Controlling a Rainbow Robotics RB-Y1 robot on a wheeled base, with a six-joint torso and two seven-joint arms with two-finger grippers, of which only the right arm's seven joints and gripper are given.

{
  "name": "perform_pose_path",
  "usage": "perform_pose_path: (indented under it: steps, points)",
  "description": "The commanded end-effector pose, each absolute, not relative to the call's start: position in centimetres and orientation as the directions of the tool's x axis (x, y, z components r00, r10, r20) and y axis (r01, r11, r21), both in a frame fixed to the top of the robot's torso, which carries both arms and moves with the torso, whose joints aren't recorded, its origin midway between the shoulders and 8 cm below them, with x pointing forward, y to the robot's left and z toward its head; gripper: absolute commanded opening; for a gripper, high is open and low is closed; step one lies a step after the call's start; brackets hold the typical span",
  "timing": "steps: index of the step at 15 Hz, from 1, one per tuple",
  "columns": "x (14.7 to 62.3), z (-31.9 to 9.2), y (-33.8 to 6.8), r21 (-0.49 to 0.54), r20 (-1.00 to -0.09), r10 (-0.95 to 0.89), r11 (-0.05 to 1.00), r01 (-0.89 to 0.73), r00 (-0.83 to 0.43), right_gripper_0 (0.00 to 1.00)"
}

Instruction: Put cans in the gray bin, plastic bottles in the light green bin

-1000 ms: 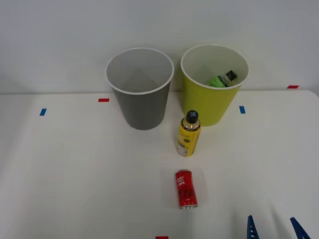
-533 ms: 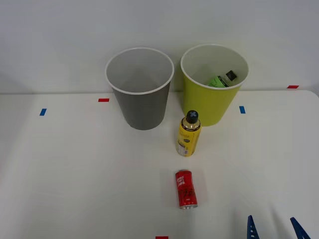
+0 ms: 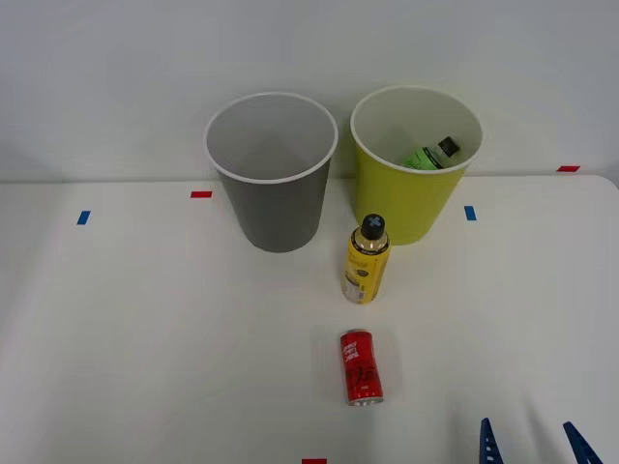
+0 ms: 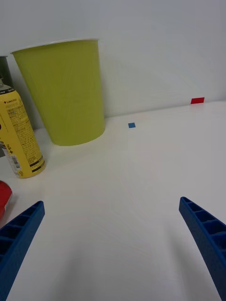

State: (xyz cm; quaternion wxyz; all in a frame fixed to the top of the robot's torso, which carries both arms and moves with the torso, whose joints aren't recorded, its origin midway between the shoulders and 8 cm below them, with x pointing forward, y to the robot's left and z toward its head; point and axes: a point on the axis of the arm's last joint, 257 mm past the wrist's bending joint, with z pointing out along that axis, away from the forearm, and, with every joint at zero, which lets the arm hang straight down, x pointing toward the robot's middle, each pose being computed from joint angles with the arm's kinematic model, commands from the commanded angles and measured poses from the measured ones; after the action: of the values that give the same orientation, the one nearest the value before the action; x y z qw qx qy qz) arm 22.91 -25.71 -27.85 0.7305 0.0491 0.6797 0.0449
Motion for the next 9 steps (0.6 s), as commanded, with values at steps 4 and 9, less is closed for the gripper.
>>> perform_pose_path:
  steps: [4,9]
  points:
    - [22.91,-27.85,-25.71,0.133,-0.989,0.132,0.991,0.001,0.072,0.99]
    - [22.91,-27.85,-25.71,0.133,-0.989,0.132,0.991,0.001,0.072,0.99]
